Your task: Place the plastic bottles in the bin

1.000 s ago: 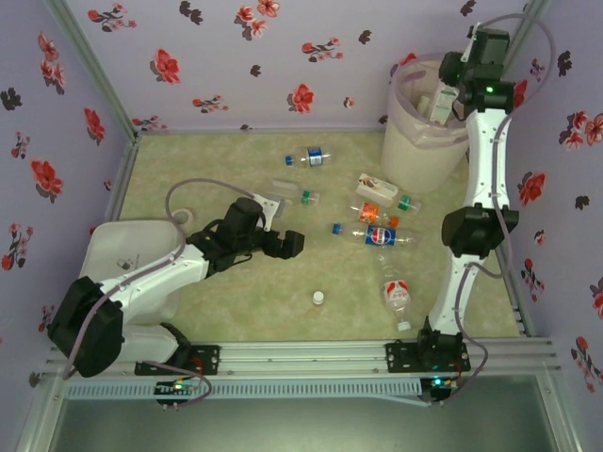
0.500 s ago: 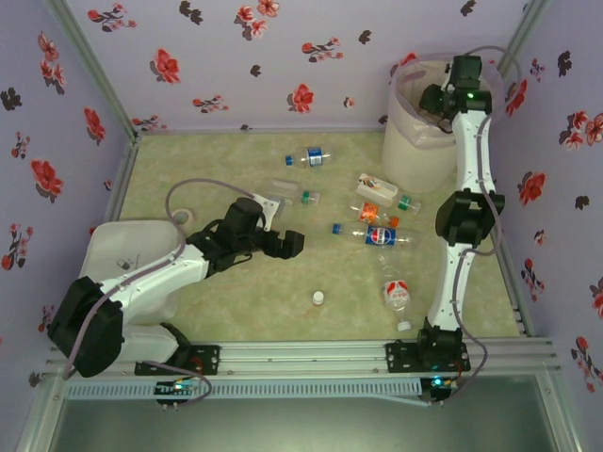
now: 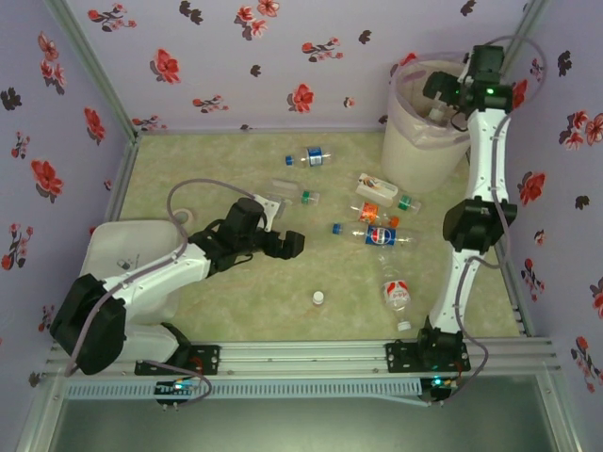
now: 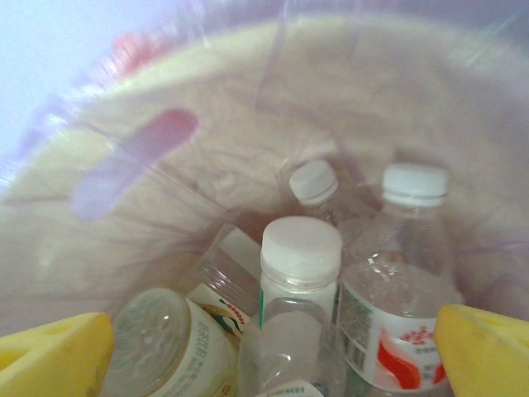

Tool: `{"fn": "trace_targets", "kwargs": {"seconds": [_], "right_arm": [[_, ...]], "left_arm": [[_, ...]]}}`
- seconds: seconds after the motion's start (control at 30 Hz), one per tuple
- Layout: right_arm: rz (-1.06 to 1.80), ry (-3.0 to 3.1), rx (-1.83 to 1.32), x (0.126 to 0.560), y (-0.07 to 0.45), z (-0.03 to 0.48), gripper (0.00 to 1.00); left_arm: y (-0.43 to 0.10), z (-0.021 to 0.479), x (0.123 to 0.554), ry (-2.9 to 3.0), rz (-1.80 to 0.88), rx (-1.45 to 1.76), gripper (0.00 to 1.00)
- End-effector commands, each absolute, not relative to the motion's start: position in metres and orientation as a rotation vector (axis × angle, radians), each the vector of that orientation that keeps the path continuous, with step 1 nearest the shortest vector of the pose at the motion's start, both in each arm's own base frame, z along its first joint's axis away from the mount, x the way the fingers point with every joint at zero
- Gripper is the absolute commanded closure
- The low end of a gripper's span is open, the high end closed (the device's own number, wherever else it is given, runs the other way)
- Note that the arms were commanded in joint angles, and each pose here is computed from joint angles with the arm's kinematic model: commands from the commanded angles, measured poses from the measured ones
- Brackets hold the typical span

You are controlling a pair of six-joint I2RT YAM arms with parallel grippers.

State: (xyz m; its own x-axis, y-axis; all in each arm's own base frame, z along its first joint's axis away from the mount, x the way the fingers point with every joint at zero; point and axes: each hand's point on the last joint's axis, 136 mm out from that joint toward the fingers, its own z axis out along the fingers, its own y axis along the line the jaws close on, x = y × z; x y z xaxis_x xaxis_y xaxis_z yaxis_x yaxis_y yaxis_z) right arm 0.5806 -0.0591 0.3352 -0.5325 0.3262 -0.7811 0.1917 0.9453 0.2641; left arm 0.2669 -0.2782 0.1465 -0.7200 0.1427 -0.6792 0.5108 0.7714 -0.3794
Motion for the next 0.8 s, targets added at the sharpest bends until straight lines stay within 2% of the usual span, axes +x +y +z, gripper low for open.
{"fn": "trace_targets", "kwargs": {"seconds": [0.0,0.2,0.37,0.53,0.77], "right_arm": [[0.154,1.997,0.336,0.539,-0.066,0.419,0.00],[0.129,1.983,0.311,0.472,-0.055,0.462,0.01],[0.007,2.068,0.261,0.397,-0.024,0.453,0.05],[-0.072,2.291,0.247,0.312,0.003,0.397,0.12],[0.012,2.821,0.171,0.220,0.059,0.239,0.18]], "left_arm": [[-0.275,0.143,0.271,2.332,-0.732,0.439,0.00],[-0.271,0.140,0.280,2.348,-0.704,0.368,0.00],[-0.255,0.129,0.294,2.399,-0.649,0.192,0.00],[-0.240,0.119,0.305,2.445,-0.589,0.089,0.00],[-0.228,0.113,0.319,2.464,-0.557,0.003,0.00]]}}
